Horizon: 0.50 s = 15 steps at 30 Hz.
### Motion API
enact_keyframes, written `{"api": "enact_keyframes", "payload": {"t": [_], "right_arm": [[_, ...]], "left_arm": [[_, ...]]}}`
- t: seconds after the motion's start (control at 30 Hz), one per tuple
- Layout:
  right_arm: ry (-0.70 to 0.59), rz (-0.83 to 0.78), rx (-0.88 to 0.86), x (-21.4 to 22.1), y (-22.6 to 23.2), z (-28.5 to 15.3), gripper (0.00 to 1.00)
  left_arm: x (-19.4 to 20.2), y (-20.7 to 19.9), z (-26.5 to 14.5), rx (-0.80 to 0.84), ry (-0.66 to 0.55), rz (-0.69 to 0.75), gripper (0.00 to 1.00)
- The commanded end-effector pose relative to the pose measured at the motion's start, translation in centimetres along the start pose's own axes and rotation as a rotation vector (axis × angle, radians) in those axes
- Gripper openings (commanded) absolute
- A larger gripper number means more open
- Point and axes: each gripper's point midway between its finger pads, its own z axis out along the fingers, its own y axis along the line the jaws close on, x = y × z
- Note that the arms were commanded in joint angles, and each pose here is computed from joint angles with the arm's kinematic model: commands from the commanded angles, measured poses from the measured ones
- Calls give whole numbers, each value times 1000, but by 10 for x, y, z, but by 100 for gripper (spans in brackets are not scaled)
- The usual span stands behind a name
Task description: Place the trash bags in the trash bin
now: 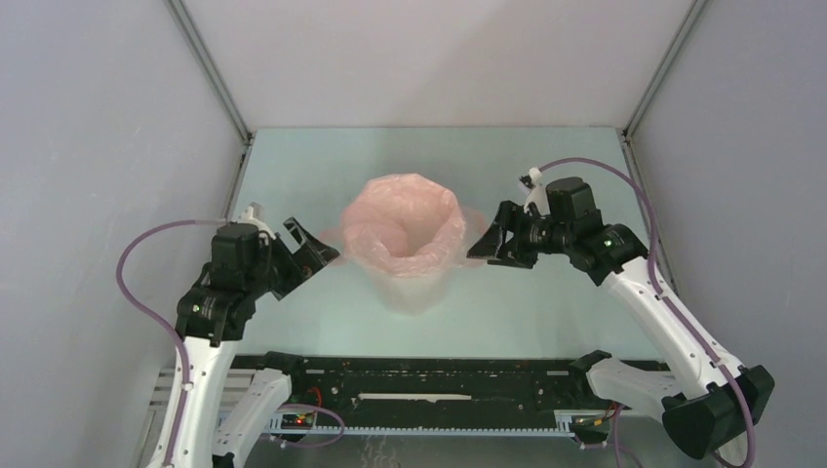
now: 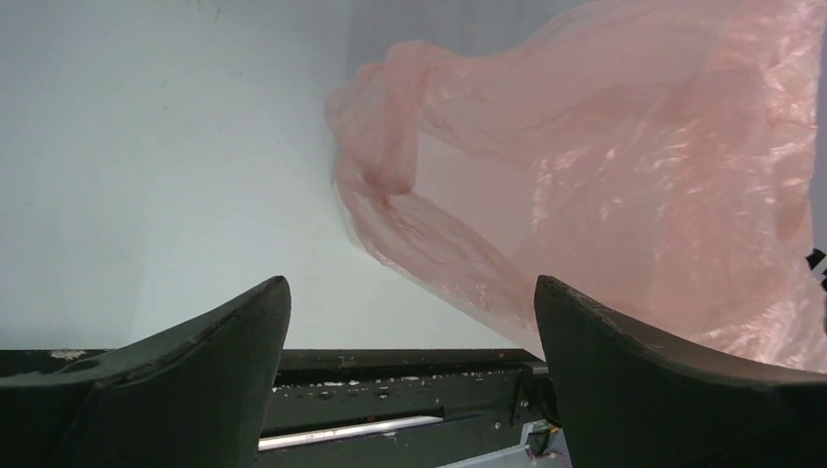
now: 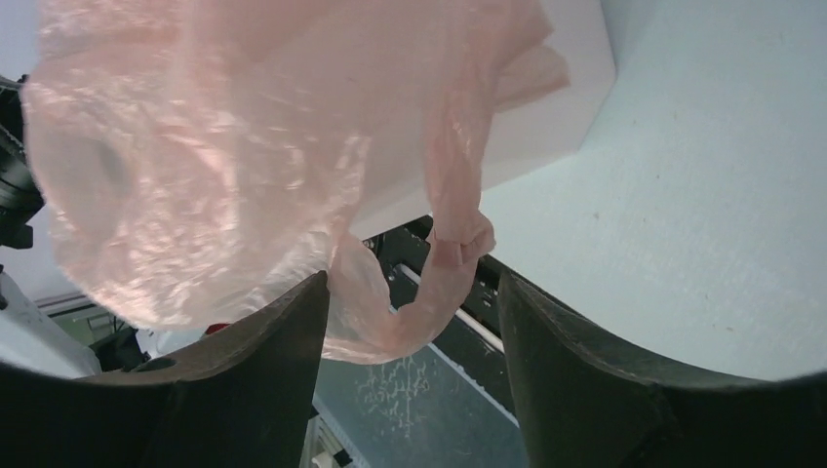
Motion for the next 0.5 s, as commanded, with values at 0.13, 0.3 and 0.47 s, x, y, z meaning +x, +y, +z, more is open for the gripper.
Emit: {"api": "enact_keyframes", "payload": {"t": [0.13,0.3,0.47], "right_arm": [[-30,1,-1,4,-7,14,52],[-23,-7,-2,8,-9,19,32],[-20,-8,7,12,-15,26,27]], "left_arm": [[11,9,37,9,43,-55,91],[8,8,34,27,21,-23,78],[22,16,50,23,69,-60,82]]}}
